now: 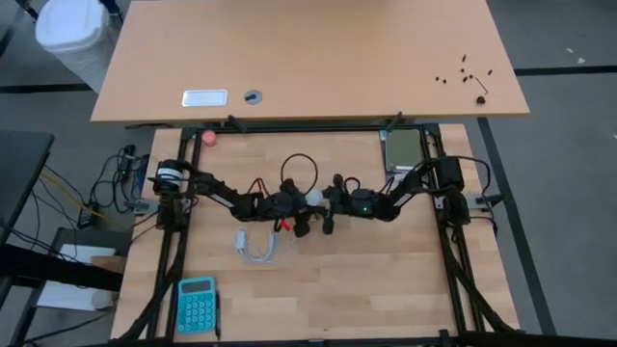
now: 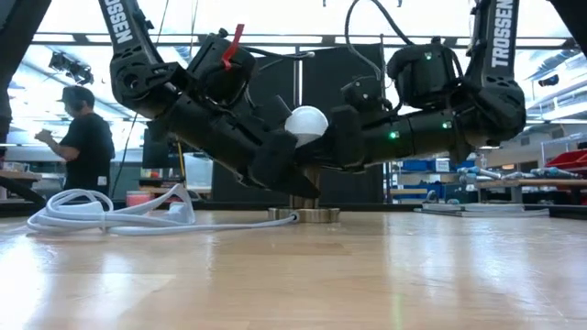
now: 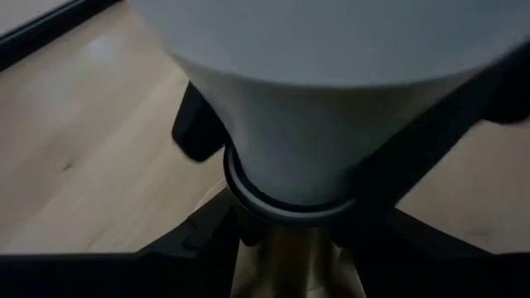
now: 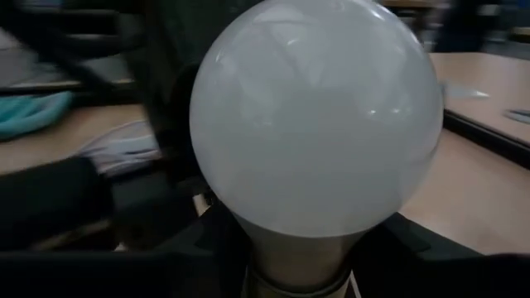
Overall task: Screw lightbulb
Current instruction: Insert the lightbulb into the lamp holder
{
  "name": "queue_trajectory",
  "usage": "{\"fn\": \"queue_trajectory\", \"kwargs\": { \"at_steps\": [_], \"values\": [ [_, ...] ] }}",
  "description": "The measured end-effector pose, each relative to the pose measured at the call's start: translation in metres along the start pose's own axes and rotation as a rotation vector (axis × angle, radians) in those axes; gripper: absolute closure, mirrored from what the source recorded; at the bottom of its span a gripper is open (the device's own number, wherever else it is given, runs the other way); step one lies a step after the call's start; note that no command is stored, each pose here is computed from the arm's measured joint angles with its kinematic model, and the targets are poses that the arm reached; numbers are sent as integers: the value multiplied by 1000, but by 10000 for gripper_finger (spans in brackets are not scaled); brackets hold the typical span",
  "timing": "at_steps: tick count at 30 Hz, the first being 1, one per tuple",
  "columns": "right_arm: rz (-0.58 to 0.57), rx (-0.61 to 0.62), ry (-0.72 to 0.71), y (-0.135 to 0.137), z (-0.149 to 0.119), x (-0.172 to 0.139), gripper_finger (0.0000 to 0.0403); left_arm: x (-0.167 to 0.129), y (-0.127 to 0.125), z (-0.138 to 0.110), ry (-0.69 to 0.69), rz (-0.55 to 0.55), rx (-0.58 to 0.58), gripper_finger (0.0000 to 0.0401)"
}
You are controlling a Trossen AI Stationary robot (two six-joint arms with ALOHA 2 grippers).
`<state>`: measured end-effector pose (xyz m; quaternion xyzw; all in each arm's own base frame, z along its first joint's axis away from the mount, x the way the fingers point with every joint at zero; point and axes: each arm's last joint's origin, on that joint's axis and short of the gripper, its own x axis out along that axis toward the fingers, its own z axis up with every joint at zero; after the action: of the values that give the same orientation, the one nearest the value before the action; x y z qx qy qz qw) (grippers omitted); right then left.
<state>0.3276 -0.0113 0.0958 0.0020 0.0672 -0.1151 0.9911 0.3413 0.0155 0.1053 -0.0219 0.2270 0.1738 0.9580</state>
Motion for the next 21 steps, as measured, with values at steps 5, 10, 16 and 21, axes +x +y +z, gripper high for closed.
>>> {"fn": "queue_trajectory", "kwargs": {
  "at_steps": [5,10,16,21],
  "values": [
    [-162,28,30,12,2,6,225,0,-1,1,-15,67,-42,204],
    [-148,-2,28,17,5,9,219,-1,-1,0,-17,76,-23,204],
    [1,8,21,8,5,11,156,-1,-1,1,-13,62,-22,204],
    [111,40,29,3,4,12,75,-2,-4,0,-1,2,4,204]
  ]
}}
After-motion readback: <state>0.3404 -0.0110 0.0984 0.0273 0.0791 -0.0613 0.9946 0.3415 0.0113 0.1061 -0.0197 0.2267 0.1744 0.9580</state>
